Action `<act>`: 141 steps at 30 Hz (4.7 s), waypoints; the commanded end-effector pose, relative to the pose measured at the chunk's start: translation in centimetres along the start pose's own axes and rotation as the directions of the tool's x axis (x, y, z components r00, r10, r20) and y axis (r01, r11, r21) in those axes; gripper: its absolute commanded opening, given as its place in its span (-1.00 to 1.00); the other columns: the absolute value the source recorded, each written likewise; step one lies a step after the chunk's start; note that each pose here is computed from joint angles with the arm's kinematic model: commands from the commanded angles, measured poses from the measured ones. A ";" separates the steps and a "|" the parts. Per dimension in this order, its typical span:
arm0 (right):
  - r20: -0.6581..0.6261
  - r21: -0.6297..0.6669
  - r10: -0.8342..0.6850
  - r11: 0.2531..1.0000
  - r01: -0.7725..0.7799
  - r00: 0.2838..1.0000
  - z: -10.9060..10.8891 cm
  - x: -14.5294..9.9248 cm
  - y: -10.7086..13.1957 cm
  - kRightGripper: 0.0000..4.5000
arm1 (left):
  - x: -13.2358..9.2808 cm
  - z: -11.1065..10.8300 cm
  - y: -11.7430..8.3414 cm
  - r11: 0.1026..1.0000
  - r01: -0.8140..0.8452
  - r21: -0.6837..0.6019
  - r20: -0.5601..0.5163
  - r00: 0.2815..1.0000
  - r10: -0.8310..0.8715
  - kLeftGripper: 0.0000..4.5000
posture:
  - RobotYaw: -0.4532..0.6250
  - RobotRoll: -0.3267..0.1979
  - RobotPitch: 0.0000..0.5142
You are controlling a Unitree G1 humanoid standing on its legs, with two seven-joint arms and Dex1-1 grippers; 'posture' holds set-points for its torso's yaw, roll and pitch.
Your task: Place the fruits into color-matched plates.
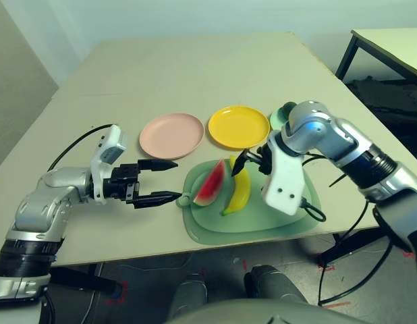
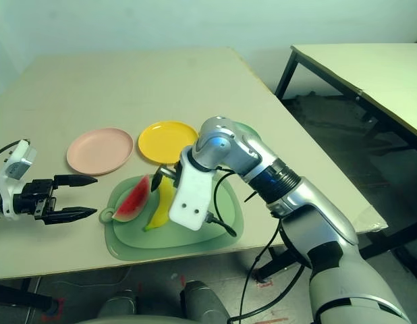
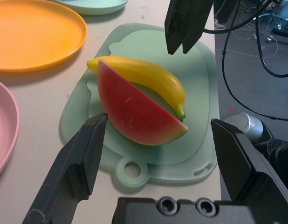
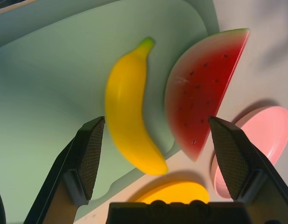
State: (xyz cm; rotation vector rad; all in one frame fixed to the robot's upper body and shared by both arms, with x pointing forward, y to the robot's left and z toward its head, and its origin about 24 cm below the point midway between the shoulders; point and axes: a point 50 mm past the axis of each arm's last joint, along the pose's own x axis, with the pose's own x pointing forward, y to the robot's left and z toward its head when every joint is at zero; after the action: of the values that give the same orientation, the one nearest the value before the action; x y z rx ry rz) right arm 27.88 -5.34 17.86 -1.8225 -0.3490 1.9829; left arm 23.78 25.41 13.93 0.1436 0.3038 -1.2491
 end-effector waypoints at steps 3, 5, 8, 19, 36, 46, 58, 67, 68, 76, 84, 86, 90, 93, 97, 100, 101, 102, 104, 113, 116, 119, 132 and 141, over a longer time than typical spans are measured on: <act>0.027 0.053 0.037 0.998 -0.038 0.999 -0.7 2.0 0.7 0.98 | -0.4 0.6 -0.1 1.000 -0.018 0.018 0.004 1.000 0.018 1.00 | -0.24 0.25 -0.78; 0.014 0.068 0.051 0.996 -0.051 0.999 -1.4 2.6 1.1 0.98 | -0.5 0.5 -0.2 1.000 -0.025 0.012 0.008 1.000 0.025 1.00 | -0.24 0.25 -0.78; -0.010 0.081 0.081 0.994 -0.080 0.997 -2.3 3.3 1.7 0.98 | -0.6 0.4 -0.3 0.999 -0.035 0.009 0.014 0.999 0.035 1.00 | -0.22 0.25 -0.76; -0.018 0.092 0.118 0.989 -0.116 0.993 -3.4 4.3 2.6 0.98 | -0.5 0.4 -0.6 0.999 -0.045 0.017 0.022 0.999 0.044 1.00 | -0.18 0.25 -0.74; -0.016 0.124 0.166 0.979 -0.163 0.986 -3.7 4.2 3.8 0.98 | -0.2 0.3 -0.2 0.998 -0.048 0.033 0.034 0.998 0.047 1.00 | -0.20 0.25 -0.74; -0.012 0.153 0.203 0.968 -0.198 0.979 -3.7 4.0 4.7 -0.26 | -0.3 0.4 0.1 0.997 -0.056 0.045 0.046 0.998 0.054 1.00 | -0.21 0.25 -0.74; 0.017 0.259 0.205 0.944 -0.203 0.979 -3.9 2.3 6.8 -0.29 | -0.6 -0.3 0.2 0.995 -0.100 0.031 0.022 0.995 0.099 1.00 | -0.22 0.25 -0.79; -0.049 0.471 0.131 0.877 -0.093 0.990 -6.7 -1.5 6.9 -0.29 | -0.4 -0.6 0.8 0.978 -0.205 0.031 0.031 0.979 0.204 1.00 | -0.24 0.25 -0.82; -0.064 0.480 0.126 0.874 -0.080 0.990 -7.0 -1.8 6.8 -0.29 | -0.4 -0.6 0.8 0.977 -0.210 0.032 0.031 0.977 0.209 1.00 | -0.25 0.25 -0.84; -0.127 0.514 0.064 0.858 0.011 0.990 -8.5 -3.2 5.4 -0.29 | -0.3 0.2 1.7 0.960 -0.278 0.005 0.132 0.952 0.275 1.00 | -0.25 0.25 -0.85; -0.229 0.540 -0.084 0.818 0.199 0.970 -9.8 -3.5 3.0 -0.29 | 0.1 1.0 1.8 0.943 -0.333 -0.032 0.212 0.919 0.332 1.00 | -0.23 0.25 -0.83; -0.252 0.553 -0.107 0.800 0.234 0.962 -10.1 -3.6 2.6 -0.29 | 0.3 1.0 1.7 0.942 -0.334 -0.035 0.213 0.918 0.334 1.00 | -0.22 0.25 -0.83; -0.318 0.555 -0.110 0.783 0.279 0.942 -10.7 -3.6 2.3 -0.29 | 0.8 1.0 1.3 0.944 -0.329 -0.038 0.211 0.921 0.329 1.00 | -0.22 0.25 -0.81; -0.348 0.563 -0.125 0.765 0.314 0.929 -11.0 -3.3 2.0 -0.29 | 1.0 1.0 1.2 0.943 -0.331 -0.042 0.209 0.920 0.332 1.00 | -0.21 0.25 -0.80; -0.394 0.590 -0.130 0.723 0.359 0.910 -11.5 -2.4 1.9 -0.29 | 1.0 1.1 1.3 0.938 -0.343 -0.049 0.216 0.913 0.345 1.00 | -0.21 0.25 -0.79; -0.414 0.625 -0.146 0.672 0.396 0.899 -11.8 -1.9 1.5 -0.29 | 1.0 1.2 1.5 0.931 -0.361 -0.051 0.221 0.905 0.363 1.00 | -0.21 0.25 -0.78; -0.416 0.639 -0.153 0.653 0.407 0.897 -11.8 -1.7 1.3 -0.29 | 1.0 1.2 1.5 0.931 -0.362 -0.051 0.220 0.905 0.364 1.00 | -0.21 0.25 -0.78; -0.420 0.648 -0.156 0.638 0.415 0.894 -11.9 -1.5 1.1 -0.29 | 1.0 1.2 1.6 0.931 -0.363 -0.050 0.219 0.905 0.364 1.00 | -0.21 0.25 -0.78; -0.437 0.651 -0.149 0.629 0.426 0.887 -12.0 -1.2 1.1 -0.29 | 1.0 1.0 1.5 0.933 -0.358 -0.047 0.210 0.909 0.359 1.00 | -0.21 0.25 -0.78; -0.462 0.701 -0.184 0.523 0.484 0.868 -12.1 0.5 0.5 -0.29 | 1.0 1.0 1.4 0.928 -0.366 -0.066 0.222 0.902 0.371 1.00 | -0.18 0.25 -0.75; -0.468 0.705 -0.180 0.513 0.489 0.865 -12.1 1.0 0.6 -0.29 | 0.9 0.9 1.3 0.926 -0.373 -0.066 0.216 0.900 0.378 1.00 | -0.16 0.25 -0.74; -0.467 0.717 -0.171 0.501 0.484 0.868 -12.1 1.4 0.9 -0.29 | 0.8 0.8 1.2 0.924 -0.376 -0.065 0.214 0.900 0.381 1.00 | -0.15 0.25 -0.74; -0.464 0.719 -0.145 0.515 0.467 0.874 -12.3 1.1 2.3 0.98 | 0.4 -0.2 1.2 0.924 -0.378 -0.059 0.187 0.905 0.383 1.00 | -0.18 0.25 -0.78; -0.399 0.737 -0.271 0.474 0.482 0.876 -12.2 -3.6 3.4 0.98 | 0.4 -0.5 1.6 0.931 -0.362 -0.051 0.183 0.913 0.365 1.00 | -0.20 0.25 -0.81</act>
State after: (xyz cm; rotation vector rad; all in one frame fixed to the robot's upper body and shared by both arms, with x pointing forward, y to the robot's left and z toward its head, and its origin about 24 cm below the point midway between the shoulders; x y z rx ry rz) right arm 39.79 -10.90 17.30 -1.1917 0.2689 1.2113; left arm 25.20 25.63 13.40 0.0497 0.1007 -0.8748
